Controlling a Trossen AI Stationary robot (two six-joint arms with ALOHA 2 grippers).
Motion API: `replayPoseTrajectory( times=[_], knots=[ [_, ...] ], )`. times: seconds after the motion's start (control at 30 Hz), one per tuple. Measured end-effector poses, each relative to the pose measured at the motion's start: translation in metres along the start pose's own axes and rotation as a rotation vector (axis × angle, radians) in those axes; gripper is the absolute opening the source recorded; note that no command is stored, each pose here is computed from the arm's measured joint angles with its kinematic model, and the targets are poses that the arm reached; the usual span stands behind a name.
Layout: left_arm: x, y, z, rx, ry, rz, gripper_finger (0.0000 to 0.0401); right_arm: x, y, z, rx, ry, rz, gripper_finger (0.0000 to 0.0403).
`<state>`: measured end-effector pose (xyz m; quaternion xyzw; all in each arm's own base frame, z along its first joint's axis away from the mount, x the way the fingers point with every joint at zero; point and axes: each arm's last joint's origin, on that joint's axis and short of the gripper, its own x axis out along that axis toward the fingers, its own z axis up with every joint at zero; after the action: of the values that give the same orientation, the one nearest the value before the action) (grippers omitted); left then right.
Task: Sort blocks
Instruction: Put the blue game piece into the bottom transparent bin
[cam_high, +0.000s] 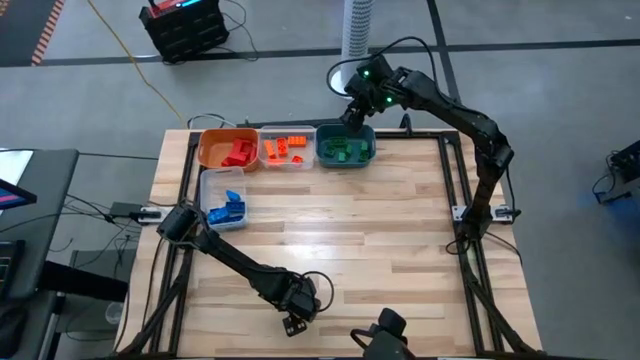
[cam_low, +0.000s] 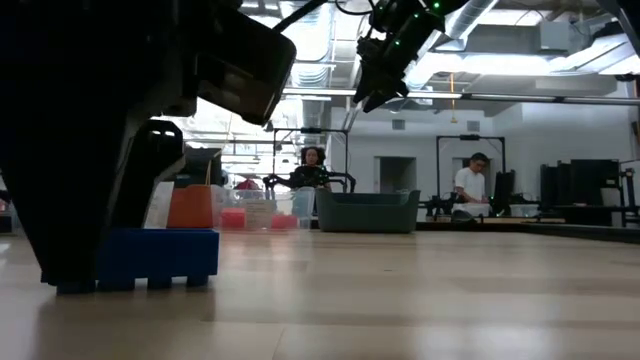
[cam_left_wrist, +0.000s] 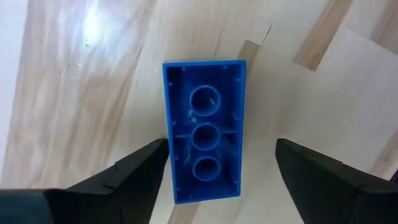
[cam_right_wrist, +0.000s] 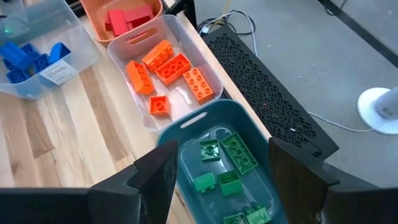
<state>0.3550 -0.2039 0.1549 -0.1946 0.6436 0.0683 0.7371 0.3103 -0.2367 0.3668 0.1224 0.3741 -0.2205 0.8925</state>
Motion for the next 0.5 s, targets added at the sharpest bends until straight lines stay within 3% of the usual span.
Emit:
replayPoseTrajectory(
  times=[0.13, 0.37, 0.5],
  knots=[
    [-0.001, 0.001, 0.000, 0.015, -0.018, 0.029, 0.0259, 0.000, 0.000, 0.000, 0.000, 0.001, 0.000, 0.0256],
    [-0.001, 0.002, -0.002, 0.067, -0.029, 0.066, 0.0130, 0.000, 0.000, 0.000, -0.012, 0.000, 0.000, 0.0255],
    [-0.007, 0.011, -0.001, 0.066, 0.011, 0.095, 0.0128, 0.000, 0.000, 0.000, -0.011, 0.000, 0.000, 0.0255]
  ],
)
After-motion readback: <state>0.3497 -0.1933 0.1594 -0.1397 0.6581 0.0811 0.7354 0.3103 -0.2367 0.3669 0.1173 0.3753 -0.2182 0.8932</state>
